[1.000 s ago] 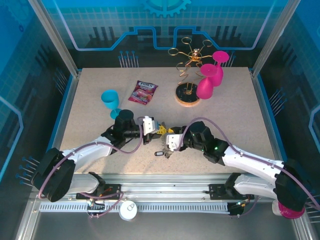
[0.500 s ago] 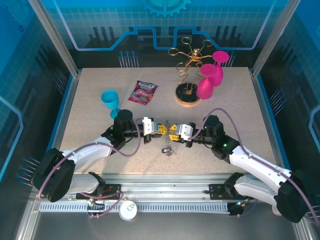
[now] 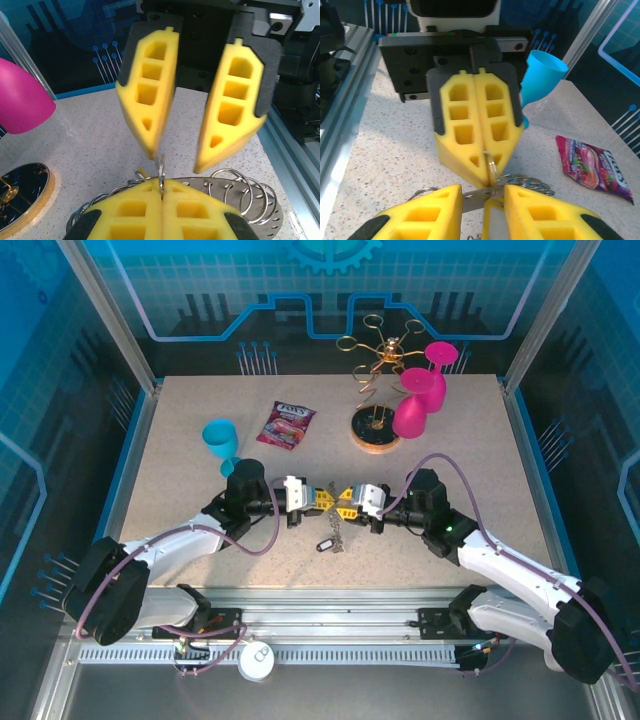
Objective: Put the keys on the keyring
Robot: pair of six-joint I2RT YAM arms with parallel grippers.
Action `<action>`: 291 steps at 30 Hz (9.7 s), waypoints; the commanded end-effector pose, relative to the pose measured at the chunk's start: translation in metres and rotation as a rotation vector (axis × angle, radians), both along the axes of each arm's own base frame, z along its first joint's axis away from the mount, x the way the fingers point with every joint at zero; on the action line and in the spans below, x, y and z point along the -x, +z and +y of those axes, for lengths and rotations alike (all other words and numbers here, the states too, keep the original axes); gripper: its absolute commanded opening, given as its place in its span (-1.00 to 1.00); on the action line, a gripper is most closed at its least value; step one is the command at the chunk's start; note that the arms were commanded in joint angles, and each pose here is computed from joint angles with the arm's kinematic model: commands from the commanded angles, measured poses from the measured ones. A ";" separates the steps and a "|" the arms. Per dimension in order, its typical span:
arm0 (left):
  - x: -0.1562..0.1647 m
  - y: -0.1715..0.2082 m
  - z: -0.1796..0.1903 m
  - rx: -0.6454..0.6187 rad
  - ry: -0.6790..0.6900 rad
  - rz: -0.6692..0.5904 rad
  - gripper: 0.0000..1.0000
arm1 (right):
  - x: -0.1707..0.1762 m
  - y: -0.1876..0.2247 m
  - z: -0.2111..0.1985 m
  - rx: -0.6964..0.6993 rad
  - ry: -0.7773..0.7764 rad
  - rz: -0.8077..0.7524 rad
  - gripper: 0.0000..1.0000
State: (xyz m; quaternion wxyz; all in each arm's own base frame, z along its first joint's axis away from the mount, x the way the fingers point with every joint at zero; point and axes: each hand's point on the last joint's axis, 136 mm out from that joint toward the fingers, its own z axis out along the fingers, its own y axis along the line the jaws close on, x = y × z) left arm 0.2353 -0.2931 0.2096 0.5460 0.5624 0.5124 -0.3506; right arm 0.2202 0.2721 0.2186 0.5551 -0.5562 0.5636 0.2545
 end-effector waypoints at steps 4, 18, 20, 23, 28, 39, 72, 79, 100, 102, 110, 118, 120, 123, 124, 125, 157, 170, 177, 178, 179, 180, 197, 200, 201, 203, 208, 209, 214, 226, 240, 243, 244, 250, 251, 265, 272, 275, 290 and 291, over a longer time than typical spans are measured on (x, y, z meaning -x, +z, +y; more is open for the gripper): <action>0.013 0.016 -0.002 0.029 -0.069 -0.080 -1.00 | -0.012 0.018 -0.009 -0.057 -0.049 -0.024 -0.37; 0.014 0.018 -0.002 0.030 -0.077 -0.084 -1.00 | 0.004 0.010 0.004 -0.037 0.093 0.065 -0.50; 0.013 0.017 -0.002 0.027 -0.072 -0.085 -1.00 | 0.006 0.009 0.004 -0.036 0.101 0.064 -0.49; 0.010 0.015 -0.002 0.014 -0.052 -0.090 -1.00 | 0.001 0.006 -0.003 -0.041 0.054 0.037 -0.48; 0.008 0.014 -0.001 0.006 -0.039 -0.099 -1.00 | -0.001 0.006 -0.011 -0.048 0.024 0.019 -0.45; 0.010 0.013 -0.003 0.005 -0.055 -0.090 -1.00 | 0.003 0.005 0.004 -0.053 0.113 0.072 -0.41; -0.021 -0.021 0.006 -0.307 0.163 -0.040 -1.00 | 0.006 -0.014 0.025 0.459 0.161 0.018 -1.00; 0.001 0.001 0.000 -0.130 0.058 -0.129 -1.00 | 0.000 0.009 0.014 0.055 0.127 0.077 -0.31; -0.012 0.010 0.001 -0.121 0.113 -0.087 -0.67 | 0.006 -0.001 0.007 0.230 0.148 0.048 -1.00; -0.016 0.008 0.003 -0.155 0.132 -0.086 -0.66 | 0.008 -0.003 0.007 0.315 0.152 0.047 -1.00; -0.015 0.002 -0.001 -0.225 0.112 -0.064 -0.79 | 0.010 -0.009 0.023 0.518 0.185 0.042 -1.00; -0.005 0.012 -0.002 -0.165 0.081 -0.109 -1.00 | -0.005 0.024 0.023 0.225 0.092 0.106 -0.29; -0.001 0.013 -0.002 -0.133 0.061 -0.124 -1.00 | -0.005 0.029 0.009 0.088 0.076 0.105 -0.10; 0.006 0.013 -0.003 -0.085 0.025 -0.162 -1.00 | -0.007 0.020 -0.007 0.020 0.043 0.103 0.03; 0.007 0.014 -0.003 -0.073 0.018 -0.171 -1.00 | -0.007 0.015 -0.009 0.033 0.037 0.105 0.03; 0.008 0.015 -0.003 -0.062 0.010 -0.176 -1.00 | -0.006 0.009 -0.010 0.054 0.040 0.120 0.04; 0.000 0.040 -0.003 0.108 0.016 -0.066 -1.00 | -0.007 -0.014 0.008 0.168 0.025 0.016 -0.70; 0.004 0.028 -0.001 0.061 -0.001 -0.080 -1.00 | 0.006 0.036 0.004 0.008 0.132 -0.002 -0.26; 0.007 0.027 -0.002 0.061 -0.022 -0.082 -1.00 | -0.004 0.032 0.012 0.009 0.128 0.010 -0.42; 0.008 0.027 -0.002 0.060 -0.025 -0.084 -1.00 | -0.005 0.031 0.013 0.010 0.127 0.012 -0.44; 0.009 0.028 -0.002 0.061 -0.030 -0.086 -1.00 | -0.005 0.031 0.014 0.012 0.132 0.015 -0.46; 0.009 0.028 -0.002 0.061 -0.033 -0.086 -1.00 | -0.005 0.029 0.015 0.016 0.135 0.019 -0.48; -0.025 0.017 0.006 -0.099 0.178 -0.042 -0.72 | 0.002 -0.004 0.004 0.416 0.143 0.056 -1.00; -0.022 0.007 0.004 -0.169 0.173 -0.044 -0.87 | 0.003 -0.013 0.007 0.533 0.157 0.038 -1.00; -0.021 0.006 0.004 -0.177 0.169 -0.043 -0.88 | 0.004 -0.014 0.009 0.554 0.166 0.032 -1.00; -0.020 0.007 0.002 -0.183 0.166 -0.045 -1.00 | 0.006 -0.014 0.015 0.575 0.181 0.020 -1.00; -0.010 0.021 0.000 -0.111 0.123 -0.082 -1.00 | 0.004 0.017 0.023 0.302 0.168 0.080 -0.74; -0.004 0.024 -0.001 -0.081 0.094 -0.092 -1.00 | 0.001 0.022 0.022 0.212 0.157 0.090 -0.45; 0.014 0.029 -0.005 -0.012 -0.016 -0.105 -1.00 | -0.004 0.019 0.016 0.071 0.135 0.128 -0.31; 0.021 0.032 -0.008 0.007 -0.066 -0.077 -1.00 | 0.004 0.016 0.012 0.059 0.193 0.129 -1.00; -0.011 0.017 -0.001 -0.165 0.109 -0.051 -1.00 | 0.013 0.002 0.019 0.405 0.216 0.086 -1.00; -0.011 0.017 -0.002 -0.168 0.108 -0.056 -1.00 | 0.012 0.006 0.025 0.381 0.213 0.080 -1.00; -0.011 0.018 -0.001 -0.164 0.109 -0.061 -1.00 | 0.010 0.006 0.023 0.369 0.197 0.082 -1.00; -0.004 0.021 0.000 -0.110 0.094 -0.087 -1.00 | -0.009 -0.014 0.003 0.342 0.031 0.010 -0.01; -0.002 0.021 -0.001 -0.103 0.088 -0.088 -1.00 | -0.008 -0.021 0.000 0.348 0.021 0.010 0.00; 0.005 0.020 -0.001 -0.102 0.048 -0.085 -1.00 | -0.008 -0.007 0.000 0.310 0.017 -0.066 -0.32; 0.007 0.018 -0.001 -0.114 0.031 -0.085 -1.00 | -0.011 -0.002 0.001 0.308 0.014 -0.108 -0.36; 0.007 0.014 -0.001 -0.129 0.035 -0.083 -1.00 | -0.008 -0.001 0.000 0.317 0.024 -0.123 -0.42; 0.005 0.010 -0.002 -0.141 0.034 -0.077 -1.00 | 0.004 -0.002 0.003 0.335 0.089 -0.135 -0.71; 0.005 0.010 -0.002 -0.142 0.034 -0.076 -1.00 | 0.003 -0.002 0.004 0.337 0.088 -0.135 -0.77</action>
